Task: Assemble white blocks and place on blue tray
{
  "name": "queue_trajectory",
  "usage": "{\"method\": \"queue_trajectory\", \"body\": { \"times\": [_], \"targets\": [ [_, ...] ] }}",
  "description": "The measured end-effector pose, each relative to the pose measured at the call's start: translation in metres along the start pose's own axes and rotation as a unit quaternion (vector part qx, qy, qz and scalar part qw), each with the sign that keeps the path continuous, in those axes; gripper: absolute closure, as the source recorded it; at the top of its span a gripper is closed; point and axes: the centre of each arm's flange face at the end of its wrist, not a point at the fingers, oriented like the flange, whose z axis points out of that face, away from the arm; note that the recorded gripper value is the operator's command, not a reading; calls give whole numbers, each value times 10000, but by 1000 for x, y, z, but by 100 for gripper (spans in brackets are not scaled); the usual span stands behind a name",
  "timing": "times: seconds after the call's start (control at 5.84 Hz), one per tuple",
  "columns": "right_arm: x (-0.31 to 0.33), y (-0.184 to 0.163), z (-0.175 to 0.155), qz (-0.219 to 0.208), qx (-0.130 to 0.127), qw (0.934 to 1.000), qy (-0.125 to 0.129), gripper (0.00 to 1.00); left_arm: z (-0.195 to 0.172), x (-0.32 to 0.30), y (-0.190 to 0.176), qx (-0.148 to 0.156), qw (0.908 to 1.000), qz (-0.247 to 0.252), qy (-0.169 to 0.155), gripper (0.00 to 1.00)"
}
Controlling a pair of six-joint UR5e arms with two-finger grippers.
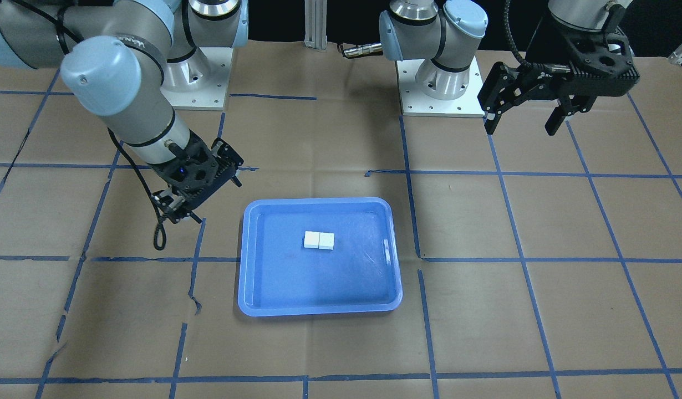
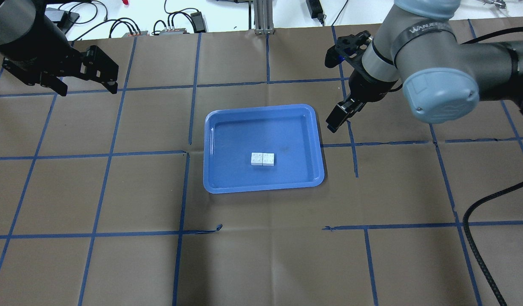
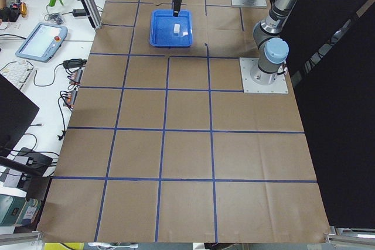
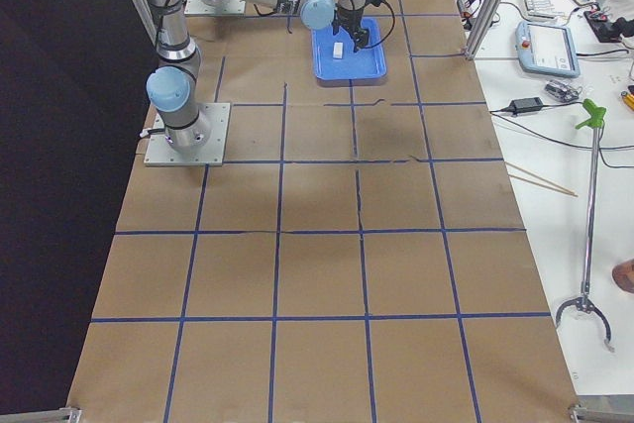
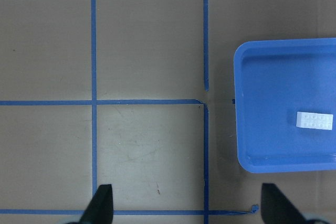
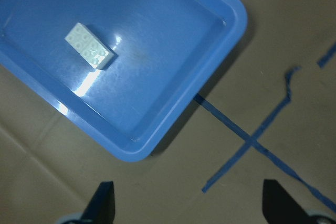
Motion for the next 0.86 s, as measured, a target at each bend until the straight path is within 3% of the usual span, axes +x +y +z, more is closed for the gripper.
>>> {"method": "queue_trajectory", "body": {
  "times": [0.17,0.34,0.51,0.68,0.86],
  "targets": [
    [3,9,-24,940,-155,9951,250,0,0,0,0,-3,10000,-1,0,1],
    [3,12,-48,2007,-248,9787,345,0,0,-1,0,-5,10000,1,0,1],
    [2,9,-70,2742,-236,9605,406,0,1,0,0,-8,10000,3,-2,1],
    [3,5,-90,3114,-172,9489,487,0,1,0,0,-14,10000,2,-5,1],
    [5,3,-100,3253,-146,9437,585,0,2,0,0,-25,10000,-6,-4,1]
  ]
}}
